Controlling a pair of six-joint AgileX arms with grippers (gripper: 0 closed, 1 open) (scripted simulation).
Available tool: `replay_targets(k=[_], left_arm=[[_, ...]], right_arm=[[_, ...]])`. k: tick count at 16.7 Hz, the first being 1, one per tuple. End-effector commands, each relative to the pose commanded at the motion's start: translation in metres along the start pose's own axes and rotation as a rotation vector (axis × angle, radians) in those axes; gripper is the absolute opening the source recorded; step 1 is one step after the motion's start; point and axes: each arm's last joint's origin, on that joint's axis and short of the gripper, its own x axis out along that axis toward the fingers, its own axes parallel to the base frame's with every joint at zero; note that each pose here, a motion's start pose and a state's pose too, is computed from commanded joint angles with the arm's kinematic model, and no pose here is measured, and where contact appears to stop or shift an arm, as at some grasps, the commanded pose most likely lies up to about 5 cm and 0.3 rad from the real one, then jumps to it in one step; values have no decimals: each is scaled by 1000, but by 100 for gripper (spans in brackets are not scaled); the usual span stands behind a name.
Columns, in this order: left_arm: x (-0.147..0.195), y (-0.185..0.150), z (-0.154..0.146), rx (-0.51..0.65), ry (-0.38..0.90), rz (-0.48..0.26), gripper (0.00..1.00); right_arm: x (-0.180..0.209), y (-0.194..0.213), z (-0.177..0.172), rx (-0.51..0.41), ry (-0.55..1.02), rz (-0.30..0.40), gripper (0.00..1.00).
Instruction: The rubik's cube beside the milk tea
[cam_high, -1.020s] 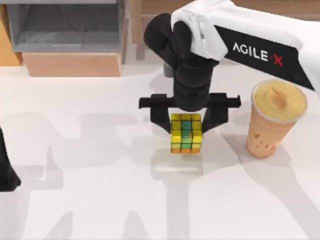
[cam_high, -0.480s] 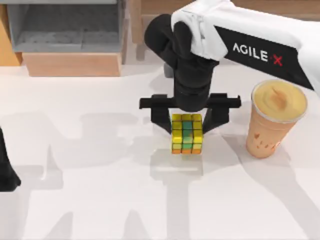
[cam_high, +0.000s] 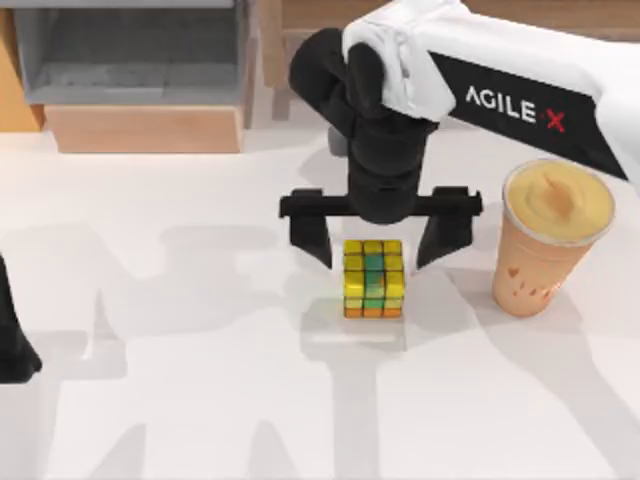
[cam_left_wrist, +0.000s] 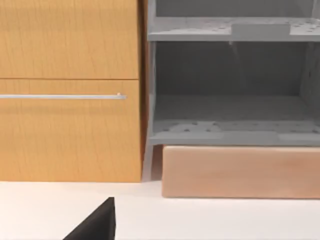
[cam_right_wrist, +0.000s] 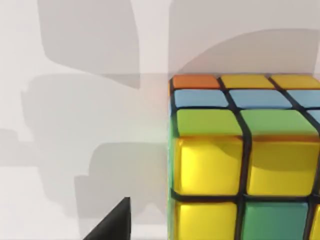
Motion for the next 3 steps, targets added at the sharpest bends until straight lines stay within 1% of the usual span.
replay_targets(k=[3], left_arm=[[0, 0, 0, 0, 0, 0, 100]], right_arm=[[0, 0, 0, 0, 0, 0, 100]])
